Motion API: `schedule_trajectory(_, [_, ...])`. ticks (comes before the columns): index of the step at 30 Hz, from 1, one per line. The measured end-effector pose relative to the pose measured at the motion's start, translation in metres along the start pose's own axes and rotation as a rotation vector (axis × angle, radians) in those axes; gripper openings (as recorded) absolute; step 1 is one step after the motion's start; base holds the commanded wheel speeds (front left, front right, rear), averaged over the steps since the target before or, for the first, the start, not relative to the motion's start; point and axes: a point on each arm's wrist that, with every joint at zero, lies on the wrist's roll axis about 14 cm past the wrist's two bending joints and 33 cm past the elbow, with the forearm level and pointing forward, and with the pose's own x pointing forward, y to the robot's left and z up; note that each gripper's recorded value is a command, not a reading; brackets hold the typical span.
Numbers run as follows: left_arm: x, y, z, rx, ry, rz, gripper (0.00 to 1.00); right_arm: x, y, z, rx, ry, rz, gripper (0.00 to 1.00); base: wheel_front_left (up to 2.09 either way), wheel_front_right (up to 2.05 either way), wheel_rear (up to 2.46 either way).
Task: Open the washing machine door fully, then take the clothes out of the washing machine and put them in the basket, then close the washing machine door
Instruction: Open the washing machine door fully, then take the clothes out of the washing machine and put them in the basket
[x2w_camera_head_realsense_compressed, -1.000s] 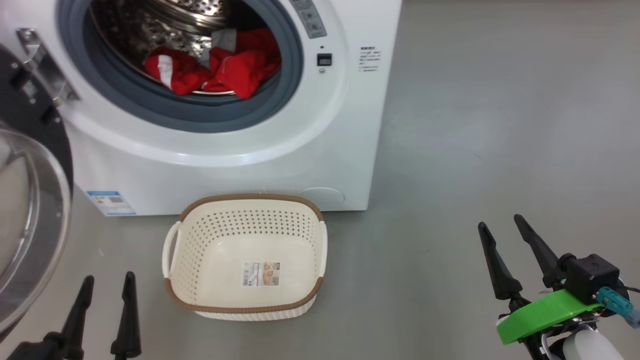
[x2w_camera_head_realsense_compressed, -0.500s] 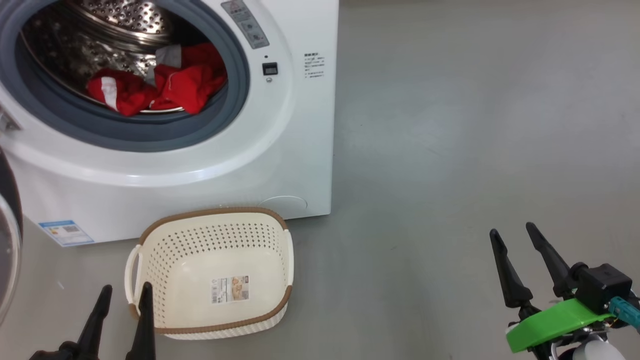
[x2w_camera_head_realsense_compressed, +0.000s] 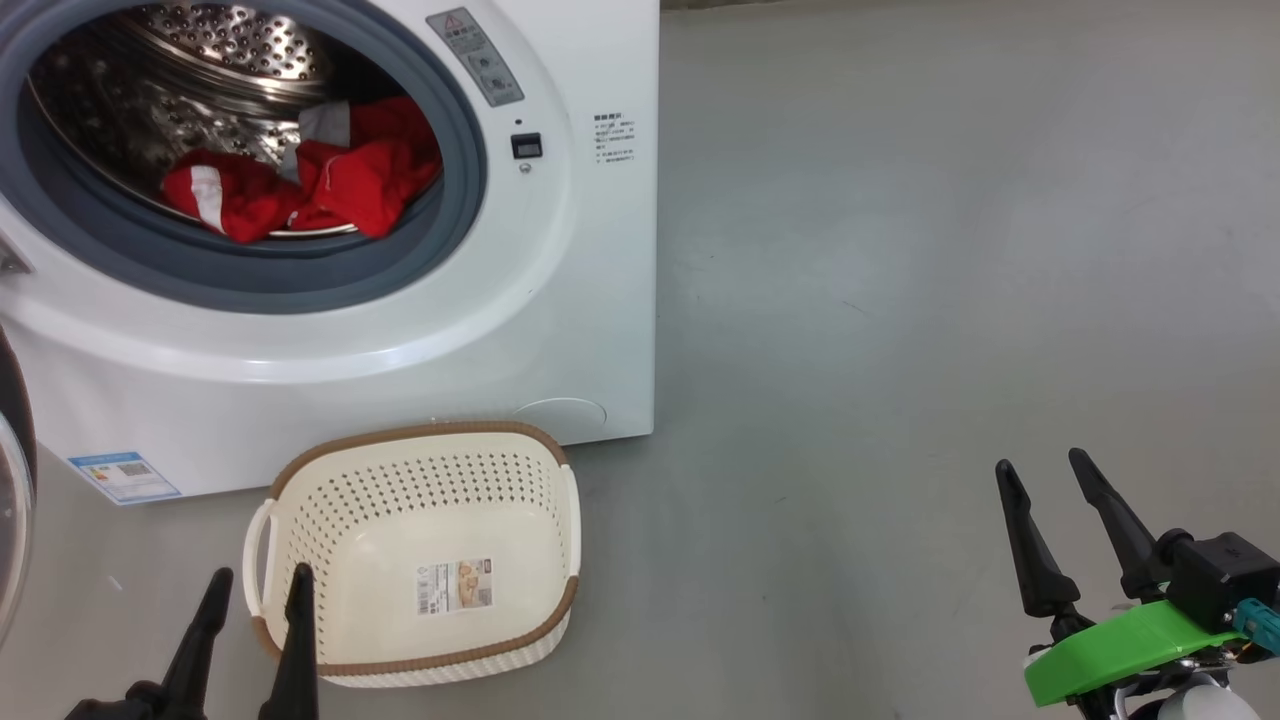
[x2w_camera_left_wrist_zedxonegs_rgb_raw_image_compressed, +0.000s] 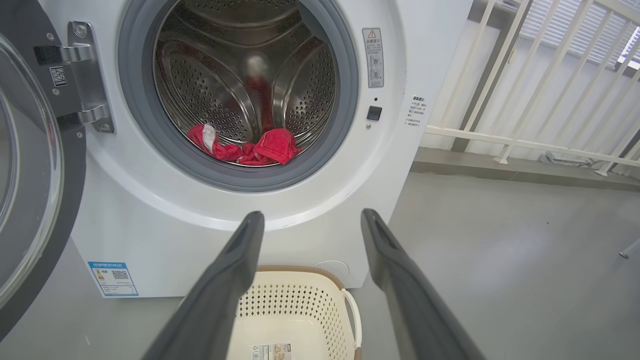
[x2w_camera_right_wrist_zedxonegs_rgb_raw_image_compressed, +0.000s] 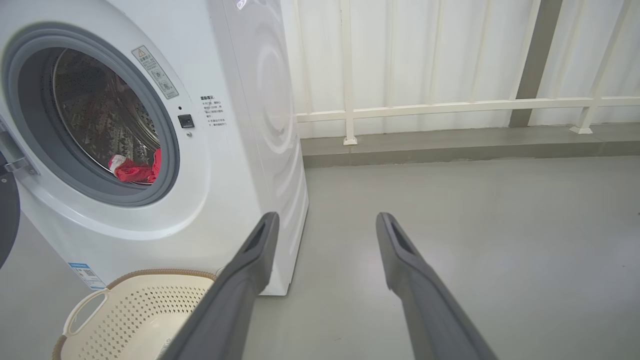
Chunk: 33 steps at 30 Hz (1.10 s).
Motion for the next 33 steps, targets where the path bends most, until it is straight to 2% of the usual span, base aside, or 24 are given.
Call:
schedule_trajectory(20, [-0.002, 0.007, 0.003, 0.012, -0.006, 0.014, 1.00, 0.006, 0.006, -0.003, -0.001, 0.009, 0.017, 1.00, 0.03, -0.03, 0.00])
schedule_trajectory(33, [-0.001, 0.010, 0.003, 0.014, -0.005, 0.016, 1.00, 0.006, 0.008, -0.006, 0.003, 0.015, 0.020, 1.00, 0.87, -0.87, 0.00])
